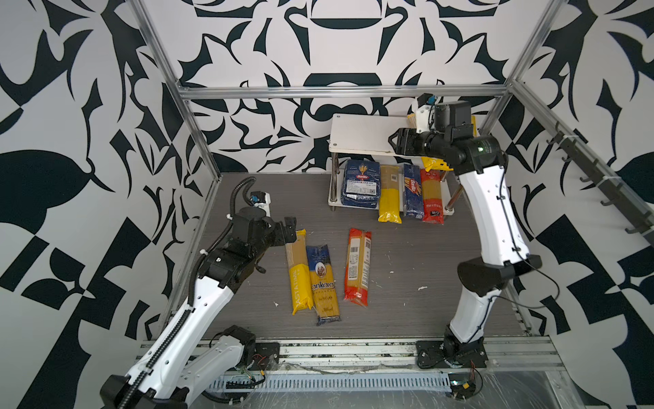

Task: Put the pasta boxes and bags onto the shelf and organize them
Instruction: 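Open the right gripper and withdraw it down toward the table bags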

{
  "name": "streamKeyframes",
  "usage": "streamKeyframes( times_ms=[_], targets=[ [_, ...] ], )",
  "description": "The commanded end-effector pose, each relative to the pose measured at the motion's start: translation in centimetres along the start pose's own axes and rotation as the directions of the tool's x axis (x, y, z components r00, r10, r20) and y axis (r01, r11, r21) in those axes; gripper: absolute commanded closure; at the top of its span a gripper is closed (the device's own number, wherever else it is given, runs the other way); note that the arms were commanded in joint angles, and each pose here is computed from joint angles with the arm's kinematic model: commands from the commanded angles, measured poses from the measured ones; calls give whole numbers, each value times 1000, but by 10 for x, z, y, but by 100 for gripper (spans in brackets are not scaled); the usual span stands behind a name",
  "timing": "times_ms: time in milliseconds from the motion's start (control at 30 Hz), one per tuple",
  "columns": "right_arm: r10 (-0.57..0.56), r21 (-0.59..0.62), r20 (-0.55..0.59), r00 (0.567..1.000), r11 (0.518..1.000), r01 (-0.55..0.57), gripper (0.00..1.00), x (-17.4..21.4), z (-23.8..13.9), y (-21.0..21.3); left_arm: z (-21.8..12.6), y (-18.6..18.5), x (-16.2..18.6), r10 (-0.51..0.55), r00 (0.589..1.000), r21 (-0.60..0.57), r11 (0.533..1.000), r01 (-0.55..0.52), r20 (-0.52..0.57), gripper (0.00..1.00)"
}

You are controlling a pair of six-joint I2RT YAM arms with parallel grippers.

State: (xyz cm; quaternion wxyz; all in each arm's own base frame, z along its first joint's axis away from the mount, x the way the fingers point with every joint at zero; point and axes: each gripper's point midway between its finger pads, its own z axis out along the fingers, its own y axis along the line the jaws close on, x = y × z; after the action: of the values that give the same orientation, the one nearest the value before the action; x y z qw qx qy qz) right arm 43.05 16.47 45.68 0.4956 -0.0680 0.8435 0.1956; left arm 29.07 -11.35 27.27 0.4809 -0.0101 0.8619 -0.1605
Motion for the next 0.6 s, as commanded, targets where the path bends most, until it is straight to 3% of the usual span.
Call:
streamKeyframes(
  times_ms=[0,200,567],
  targets=[
    [-29,-30,95,995,999,32,34,-5,-45,20,-7,11,18,-43,999,-24,999,42,-24,1],
    [-9,-87,42,999,996,12,34,53,-70,41,-18,24,38,-116,993,-47,992,114,-28,1],
    [-7,-78,-155,988,997,-5,34,192,-63,45,-19,24,84,-206,972,8,978,208,-117,1]
  ],
)
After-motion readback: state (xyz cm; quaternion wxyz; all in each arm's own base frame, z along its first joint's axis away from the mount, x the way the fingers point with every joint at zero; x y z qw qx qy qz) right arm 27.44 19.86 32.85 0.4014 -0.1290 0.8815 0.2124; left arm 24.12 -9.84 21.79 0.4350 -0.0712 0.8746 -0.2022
